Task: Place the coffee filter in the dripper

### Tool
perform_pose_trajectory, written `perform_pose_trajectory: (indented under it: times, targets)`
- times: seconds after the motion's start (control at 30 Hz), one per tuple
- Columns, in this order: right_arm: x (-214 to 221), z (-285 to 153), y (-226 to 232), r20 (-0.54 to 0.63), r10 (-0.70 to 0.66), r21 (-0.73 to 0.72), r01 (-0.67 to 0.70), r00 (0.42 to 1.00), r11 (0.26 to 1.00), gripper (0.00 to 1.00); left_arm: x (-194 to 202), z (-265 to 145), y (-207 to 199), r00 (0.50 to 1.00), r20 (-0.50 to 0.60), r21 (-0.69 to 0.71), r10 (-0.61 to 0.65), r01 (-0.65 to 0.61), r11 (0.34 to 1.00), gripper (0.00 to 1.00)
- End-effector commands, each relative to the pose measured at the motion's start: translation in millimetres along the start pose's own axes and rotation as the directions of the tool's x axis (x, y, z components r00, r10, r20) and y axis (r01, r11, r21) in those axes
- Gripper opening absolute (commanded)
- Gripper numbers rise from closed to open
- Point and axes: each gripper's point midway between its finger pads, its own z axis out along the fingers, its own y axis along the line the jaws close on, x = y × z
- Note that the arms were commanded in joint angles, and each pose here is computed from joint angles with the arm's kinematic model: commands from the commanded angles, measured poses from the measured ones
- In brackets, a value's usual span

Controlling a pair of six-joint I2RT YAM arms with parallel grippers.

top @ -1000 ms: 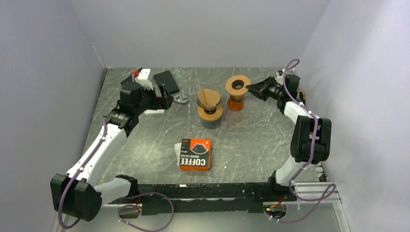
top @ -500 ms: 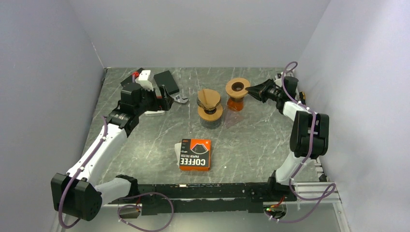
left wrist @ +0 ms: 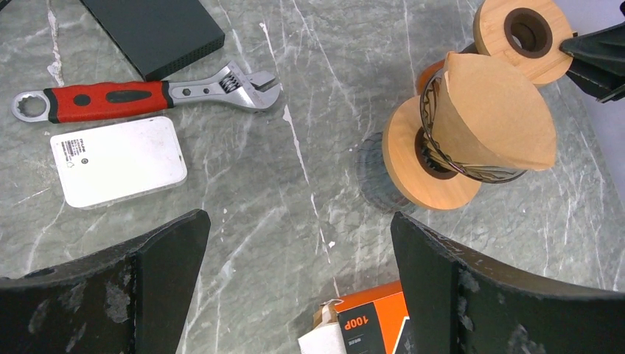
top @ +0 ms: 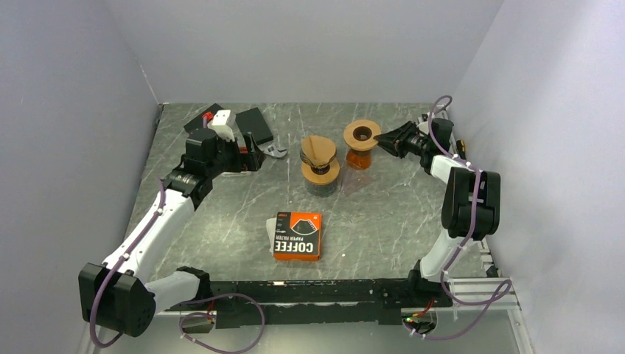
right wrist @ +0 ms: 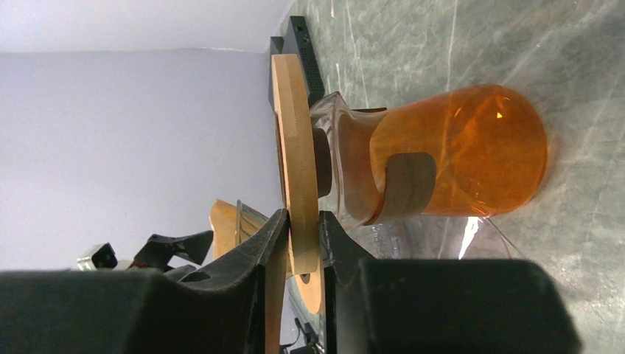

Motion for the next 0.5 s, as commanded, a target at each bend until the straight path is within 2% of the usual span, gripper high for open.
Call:
perform_pose_trajectory:
  times: [0.0,0.13,0.47]
  targets:
    - [-7.6,-2.7,0.4,0.028,-0.042,0.027,0.041,0.999,0.999,0.28,-8.1,-1.5,-6.8,1.0,0.027,0.026,-0.011,0.01,1.0,1.0]
    - [-7.4,-4.3,-3.9,0.037,-0.041,0.052,0.039,0.998,0.998,0.37,-7.8,-2.0,-6.8,1.0,0.026,0.026,-0.01,0.009,1.0,0.99]
    - [-10.2,-18.9,7.9,0.095,-0.112,0.086,0.104,0.989,0.991,0.78,-8.1,-3.9,-7.3,1.0,0.023,0.026,-0.005,0.005,1.0,0.99]
